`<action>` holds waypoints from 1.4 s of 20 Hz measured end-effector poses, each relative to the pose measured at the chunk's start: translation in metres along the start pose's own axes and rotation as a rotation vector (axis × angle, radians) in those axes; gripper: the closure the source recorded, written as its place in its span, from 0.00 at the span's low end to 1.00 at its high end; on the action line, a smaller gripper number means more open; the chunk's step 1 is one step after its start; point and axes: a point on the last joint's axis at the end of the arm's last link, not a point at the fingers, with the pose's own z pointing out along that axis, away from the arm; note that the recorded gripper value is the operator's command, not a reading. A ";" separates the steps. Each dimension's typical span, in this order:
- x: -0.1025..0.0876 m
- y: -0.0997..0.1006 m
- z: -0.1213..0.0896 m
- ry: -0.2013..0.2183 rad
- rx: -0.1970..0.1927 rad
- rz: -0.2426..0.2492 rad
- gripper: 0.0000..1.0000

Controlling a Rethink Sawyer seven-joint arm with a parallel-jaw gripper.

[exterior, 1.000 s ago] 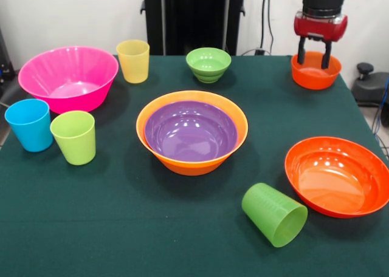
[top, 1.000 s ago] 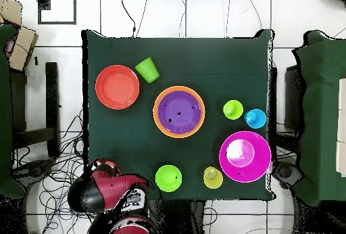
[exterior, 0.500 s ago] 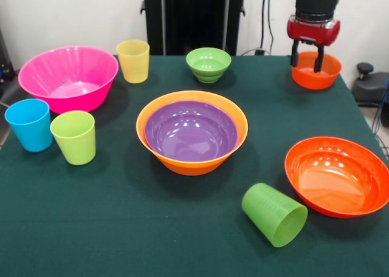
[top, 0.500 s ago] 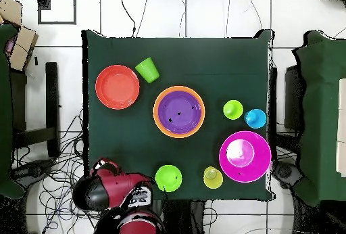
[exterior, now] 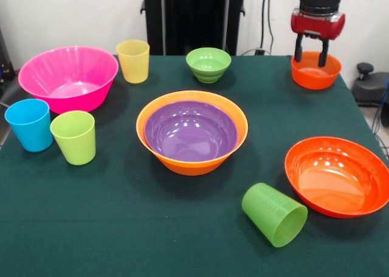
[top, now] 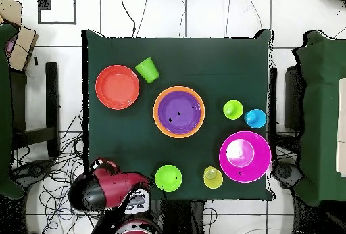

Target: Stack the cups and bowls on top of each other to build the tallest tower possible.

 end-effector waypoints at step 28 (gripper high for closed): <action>0.074 -0.019 0.006 -0.090 -0.081 -0.185 0.00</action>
